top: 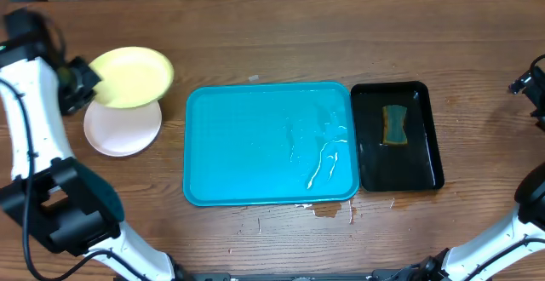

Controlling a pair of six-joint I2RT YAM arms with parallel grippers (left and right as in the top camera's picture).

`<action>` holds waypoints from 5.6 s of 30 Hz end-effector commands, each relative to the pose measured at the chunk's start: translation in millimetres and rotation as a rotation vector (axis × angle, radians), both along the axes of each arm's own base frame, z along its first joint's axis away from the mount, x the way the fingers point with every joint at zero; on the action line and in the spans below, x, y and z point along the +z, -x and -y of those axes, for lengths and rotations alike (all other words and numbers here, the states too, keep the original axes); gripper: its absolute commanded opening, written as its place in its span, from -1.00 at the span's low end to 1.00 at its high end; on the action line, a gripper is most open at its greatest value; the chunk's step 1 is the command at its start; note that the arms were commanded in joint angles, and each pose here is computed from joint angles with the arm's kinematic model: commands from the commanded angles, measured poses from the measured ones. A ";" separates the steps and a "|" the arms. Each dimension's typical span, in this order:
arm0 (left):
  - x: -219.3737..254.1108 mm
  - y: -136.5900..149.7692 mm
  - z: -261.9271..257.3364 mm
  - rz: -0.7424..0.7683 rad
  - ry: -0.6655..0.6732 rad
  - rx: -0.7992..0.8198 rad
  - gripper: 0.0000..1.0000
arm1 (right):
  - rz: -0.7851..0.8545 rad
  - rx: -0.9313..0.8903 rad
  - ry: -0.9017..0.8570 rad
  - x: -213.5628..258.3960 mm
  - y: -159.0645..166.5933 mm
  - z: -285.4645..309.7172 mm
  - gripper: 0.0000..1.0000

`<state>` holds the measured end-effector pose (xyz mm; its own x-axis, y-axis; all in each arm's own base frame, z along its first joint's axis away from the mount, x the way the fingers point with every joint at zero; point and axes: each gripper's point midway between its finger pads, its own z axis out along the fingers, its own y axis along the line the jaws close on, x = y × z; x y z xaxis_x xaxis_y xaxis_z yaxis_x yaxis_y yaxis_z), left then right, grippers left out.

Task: Clean dirty plates on tray and stack at the side

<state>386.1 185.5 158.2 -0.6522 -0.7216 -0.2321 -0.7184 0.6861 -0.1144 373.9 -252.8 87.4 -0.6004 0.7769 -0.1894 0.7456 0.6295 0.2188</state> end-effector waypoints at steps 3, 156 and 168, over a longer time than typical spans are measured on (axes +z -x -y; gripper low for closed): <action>-19.1 22.3 -17.1 -0.056 0.021 0.074 -0.92 | 0.033 -0.001 0.024 15.3 -4.7 2.1 1.00; -65.6 -2.0 43.8 0.052 0.216 -0.198 1.00 | 1.738 0.492 0.684 288.2 178.5 -283.8 1.00; -65.6 -2.0 43.8 0.052 0.216 -0.198 1.00 | 1.679 0.510 0.666 200.1 154.9 -285.0 1.00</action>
